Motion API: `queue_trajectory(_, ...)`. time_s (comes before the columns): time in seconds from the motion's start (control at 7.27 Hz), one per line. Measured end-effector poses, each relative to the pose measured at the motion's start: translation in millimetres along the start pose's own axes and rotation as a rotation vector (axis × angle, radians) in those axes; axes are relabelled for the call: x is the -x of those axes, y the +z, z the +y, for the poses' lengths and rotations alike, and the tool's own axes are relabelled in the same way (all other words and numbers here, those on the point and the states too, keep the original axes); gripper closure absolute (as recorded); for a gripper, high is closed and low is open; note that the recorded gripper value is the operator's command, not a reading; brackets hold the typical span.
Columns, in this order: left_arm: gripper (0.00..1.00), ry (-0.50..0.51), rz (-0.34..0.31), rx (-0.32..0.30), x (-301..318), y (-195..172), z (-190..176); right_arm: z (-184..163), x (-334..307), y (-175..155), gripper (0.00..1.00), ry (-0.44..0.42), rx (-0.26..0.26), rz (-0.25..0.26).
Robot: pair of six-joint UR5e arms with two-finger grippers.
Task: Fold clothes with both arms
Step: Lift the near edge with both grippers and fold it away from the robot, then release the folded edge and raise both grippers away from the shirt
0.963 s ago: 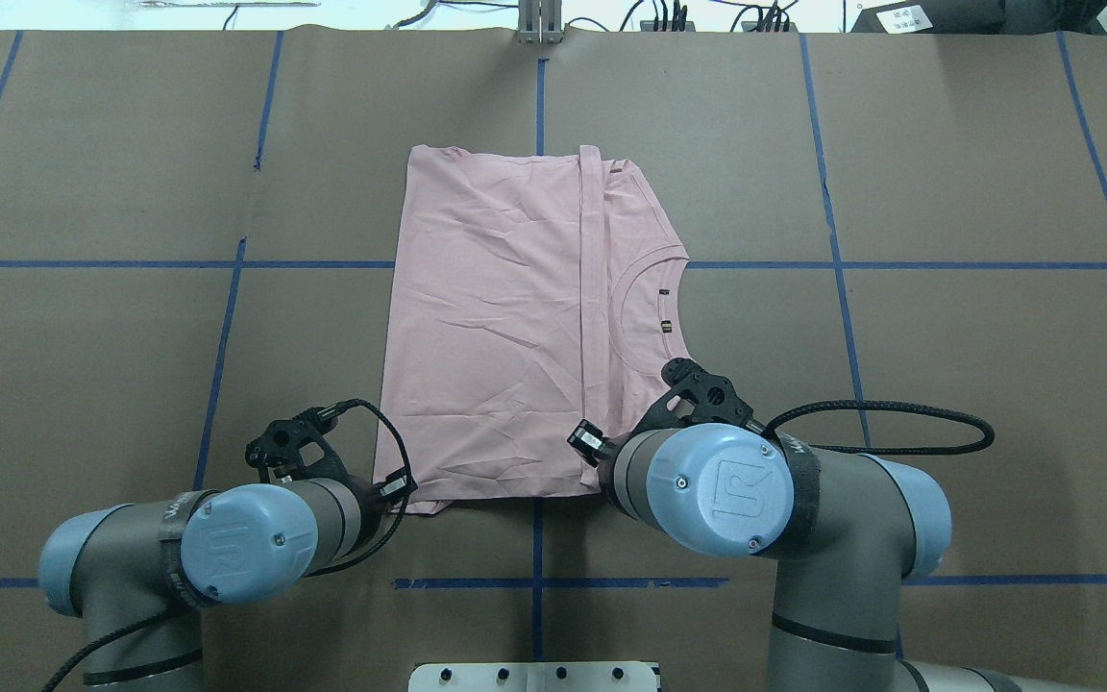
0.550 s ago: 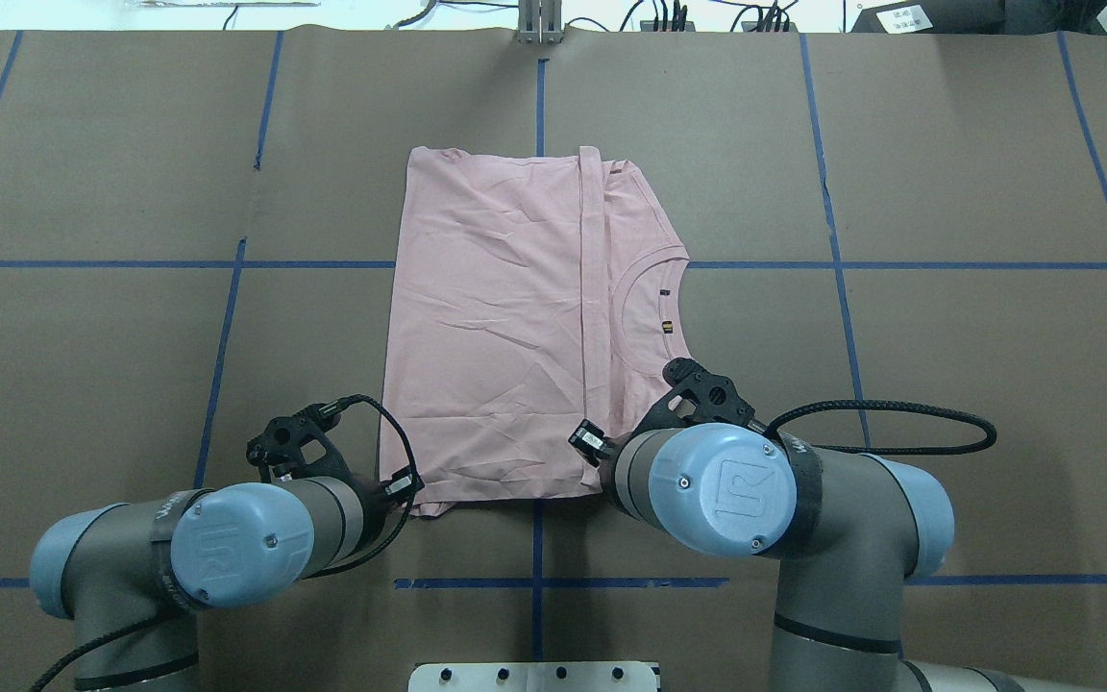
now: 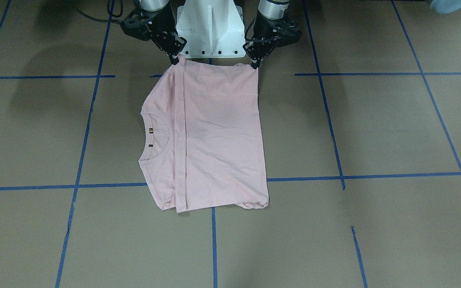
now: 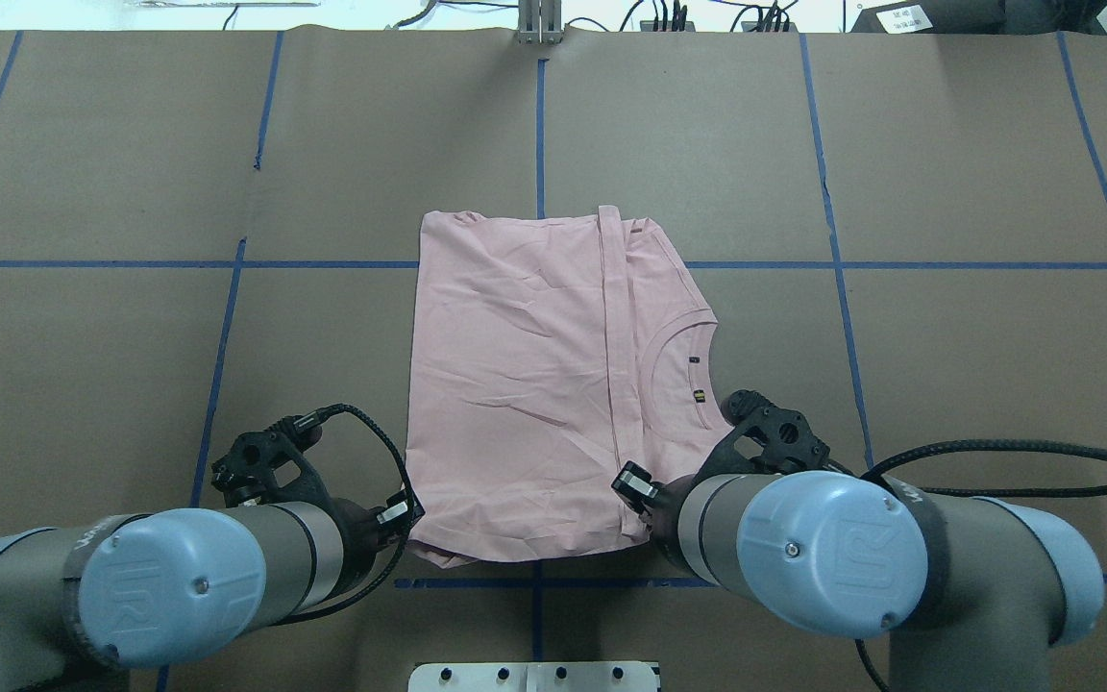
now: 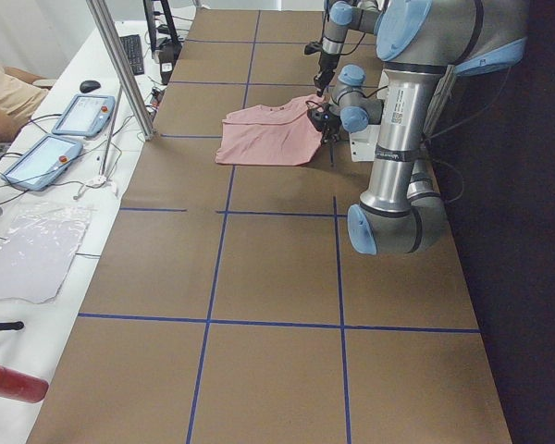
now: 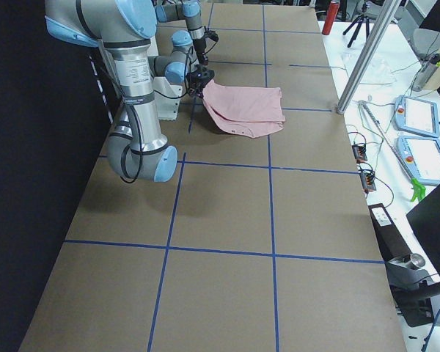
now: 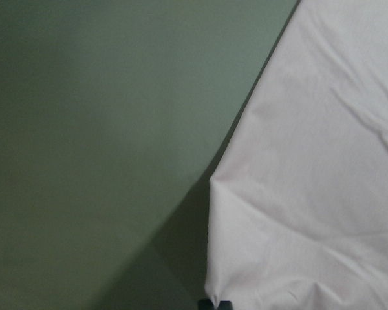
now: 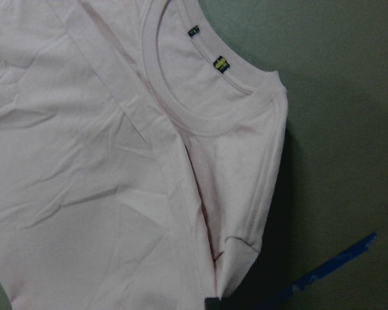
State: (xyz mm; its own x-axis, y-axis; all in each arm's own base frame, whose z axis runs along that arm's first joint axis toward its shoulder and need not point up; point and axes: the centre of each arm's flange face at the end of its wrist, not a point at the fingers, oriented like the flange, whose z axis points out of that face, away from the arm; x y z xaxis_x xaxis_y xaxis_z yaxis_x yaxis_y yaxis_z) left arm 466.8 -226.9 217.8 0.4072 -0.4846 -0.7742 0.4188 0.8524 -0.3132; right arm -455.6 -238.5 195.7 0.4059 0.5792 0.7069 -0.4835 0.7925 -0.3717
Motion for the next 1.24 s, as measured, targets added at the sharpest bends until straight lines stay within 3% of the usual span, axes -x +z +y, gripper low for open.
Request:
queue_trajectory(0.14, 1.0, 0.011, 0.028, -0.007, -12, -13, -6, -20, 11, -8, 1.0, 0.013, -0.029, -0.011)
queue_trajectory(0.28, 1.0, 0.043, 0.06, -0.054, -36, -16, -30, -54, 37, -10, 1.0, 0.03, -0.068, -0.025)
queue_trajectory(0.69, 1.0, 0.133, 0.095, -0.242, -102, 17, -143, -156, 122, 19, 1.0, 0.065, -0.15, 0.004)
queue_trajectory(0.96, 1.0, 0.152, 0.088, -0.285, -109, 50, -179, -197, 146, 46, 1.0, 0.088, -0.156, -0.019)
queue_trajectory(1.24, 1.0, 0.153, 0.087, -0.299, -118, 60, -186, -214, 152, 58, 1.0, 0.097, -0.156, -0.017)
